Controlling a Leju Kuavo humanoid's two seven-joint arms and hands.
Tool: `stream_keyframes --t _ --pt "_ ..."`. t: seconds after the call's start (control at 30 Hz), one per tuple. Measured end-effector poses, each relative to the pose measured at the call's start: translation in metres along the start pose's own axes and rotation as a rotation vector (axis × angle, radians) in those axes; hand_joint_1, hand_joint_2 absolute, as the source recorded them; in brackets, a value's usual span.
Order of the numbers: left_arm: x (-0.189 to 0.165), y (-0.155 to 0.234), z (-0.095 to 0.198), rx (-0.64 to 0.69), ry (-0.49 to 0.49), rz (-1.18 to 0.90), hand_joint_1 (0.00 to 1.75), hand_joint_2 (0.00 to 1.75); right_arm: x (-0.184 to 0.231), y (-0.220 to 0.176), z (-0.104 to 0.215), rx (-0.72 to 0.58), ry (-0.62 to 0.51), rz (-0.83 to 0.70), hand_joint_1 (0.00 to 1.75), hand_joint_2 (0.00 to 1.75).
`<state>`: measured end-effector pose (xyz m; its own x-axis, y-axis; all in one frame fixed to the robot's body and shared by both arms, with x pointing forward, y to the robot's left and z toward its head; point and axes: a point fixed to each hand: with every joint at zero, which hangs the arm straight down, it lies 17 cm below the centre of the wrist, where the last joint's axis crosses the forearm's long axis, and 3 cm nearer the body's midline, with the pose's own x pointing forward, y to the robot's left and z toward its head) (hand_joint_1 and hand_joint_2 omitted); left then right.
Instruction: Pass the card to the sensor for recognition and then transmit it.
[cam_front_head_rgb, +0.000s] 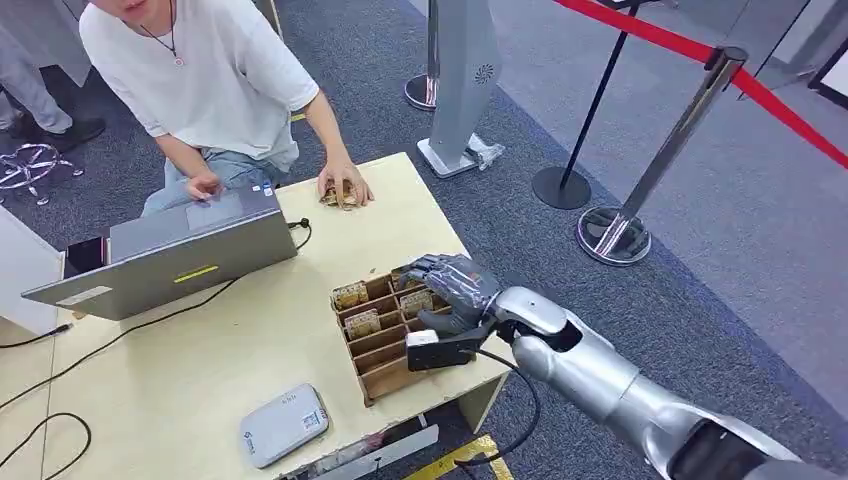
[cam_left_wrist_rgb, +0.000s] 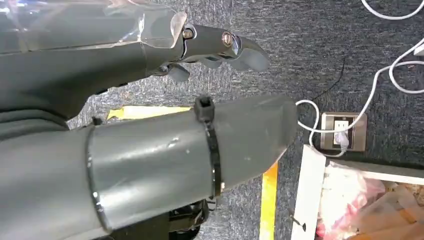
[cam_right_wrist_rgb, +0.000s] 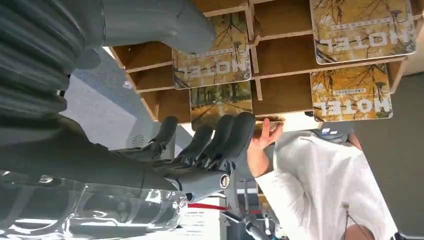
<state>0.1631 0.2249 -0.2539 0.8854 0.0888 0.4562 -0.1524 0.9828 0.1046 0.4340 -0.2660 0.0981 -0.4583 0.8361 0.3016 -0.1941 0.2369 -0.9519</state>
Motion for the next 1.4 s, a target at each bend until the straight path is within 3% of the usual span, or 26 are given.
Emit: stream_keyframes --t 0.17,0.43,0.67,0.77,0.83,1.03,1.13,1.4 --pt "0.0 0.0 0.0 0.0 0.0 0.0 0.0 0.0 -0.001 0.003 -0.004 0.009 0.001 -0.002 0.68 1.75" --pt "-0.001 0.0 0.0 0.0 0.003 -0.002 0.0 0.0 -0.002 0.01 -0.007 0.021 0.009 -0.015 0.84 1.75" --pt "-0.001 0.0 0.0 0.0 0.003 -0.003 0.0 0.0 -0.005 0.013 -0.007 0.024 0.018 -0.021 0.87 1.75" --pt "-0.001 0.0 0.0 0.0 0.003 -0.003 0.0 0.0 -0.006 0.013 -0.007 0.024 0.02 -0.021 1.03 1.75" --pt "-0.001 0.0 0.0 0.0 0.003 -0.003 0.0 0.0 -0.007 0.014 -0.006 0.024 0.021 -0.022 1.29 1.75" --pt "-0.001 0.0 0.0 0.002 0.003 -0.003 0.0 0.0 -0.007 0.01 -0.008 0.009 0.022 -0.031 1.45 1.75" --pt "0.0 0.001 0.0 0.003 0.003 -0.004 0.0 0.0 -0.007 0.01 -0.007 0.008 0.022 -0.033 1.62 1.75" --pt "0.0 0.001 0.0 0.003 0.002 -0.005 0.0 0.0 -0.007 0.008 -0.007 -0.003 0.021 -0.032 1.75 1.75"
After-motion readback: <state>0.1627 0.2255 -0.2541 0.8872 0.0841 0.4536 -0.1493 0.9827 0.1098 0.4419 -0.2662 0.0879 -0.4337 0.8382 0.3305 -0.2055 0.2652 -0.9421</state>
